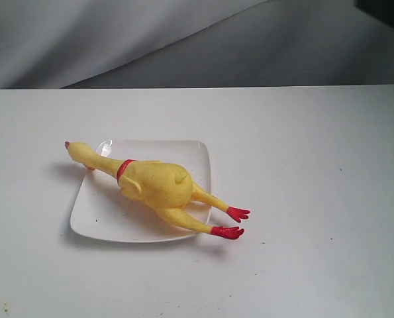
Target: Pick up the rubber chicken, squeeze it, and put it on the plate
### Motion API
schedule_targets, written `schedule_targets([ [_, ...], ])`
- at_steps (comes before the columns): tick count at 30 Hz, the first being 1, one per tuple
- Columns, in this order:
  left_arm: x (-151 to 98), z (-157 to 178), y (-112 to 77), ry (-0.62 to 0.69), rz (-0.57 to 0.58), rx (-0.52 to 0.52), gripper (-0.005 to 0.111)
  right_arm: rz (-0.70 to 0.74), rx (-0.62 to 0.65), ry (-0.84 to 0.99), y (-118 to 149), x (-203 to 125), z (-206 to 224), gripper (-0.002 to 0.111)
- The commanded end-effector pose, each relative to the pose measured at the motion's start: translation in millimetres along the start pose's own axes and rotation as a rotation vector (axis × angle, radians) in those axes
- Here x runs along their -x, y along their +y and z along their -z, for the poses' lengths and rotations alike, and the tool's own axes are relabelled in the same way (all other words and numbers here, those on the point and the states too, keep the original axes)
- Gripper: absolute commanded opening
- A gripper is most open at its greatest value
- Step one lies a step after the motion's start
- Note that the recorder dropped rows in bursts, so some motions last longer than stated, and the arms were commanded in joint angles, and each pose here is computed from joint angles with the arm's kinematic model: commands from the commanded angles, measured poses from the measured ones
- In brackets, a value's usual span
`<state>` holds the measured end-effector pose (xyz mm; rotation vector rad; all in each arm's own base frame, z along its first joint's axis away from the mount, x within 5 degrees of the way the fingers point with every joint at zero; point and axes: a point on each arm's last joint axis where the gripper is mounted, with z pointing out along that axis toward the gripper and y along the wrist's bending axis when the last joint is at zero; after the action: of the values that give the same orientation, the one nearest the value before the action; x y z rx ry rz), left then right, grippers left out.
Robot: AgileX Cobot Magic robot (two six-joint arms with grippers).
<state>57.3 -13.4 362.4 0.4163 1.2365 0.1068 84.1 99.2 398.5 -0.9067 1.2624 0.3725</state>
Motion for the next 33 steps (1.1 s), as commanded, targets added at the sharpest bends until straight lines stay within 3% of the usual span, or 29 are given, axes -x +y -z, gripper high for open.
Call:
schedule_targets([
  [1,-0.6,1.0,0.5,0.008,0.035,0.003,0.000,-0.004,-0.036,-0.130,2.6,-5.4,37.3,0.000],
  [12,-0.6,1.0,0.5,0.008,0.035,0.003,0.000,-0.024,-0.097,-0.282,-1.5,-0.5,87.5,0.000],
  [33,-0.6,1.0,0.5,0.008,0.035,0.003,0.000,-0.065,-0.118,-0.284,-2.5,-1.7,96.6,0.000],
])
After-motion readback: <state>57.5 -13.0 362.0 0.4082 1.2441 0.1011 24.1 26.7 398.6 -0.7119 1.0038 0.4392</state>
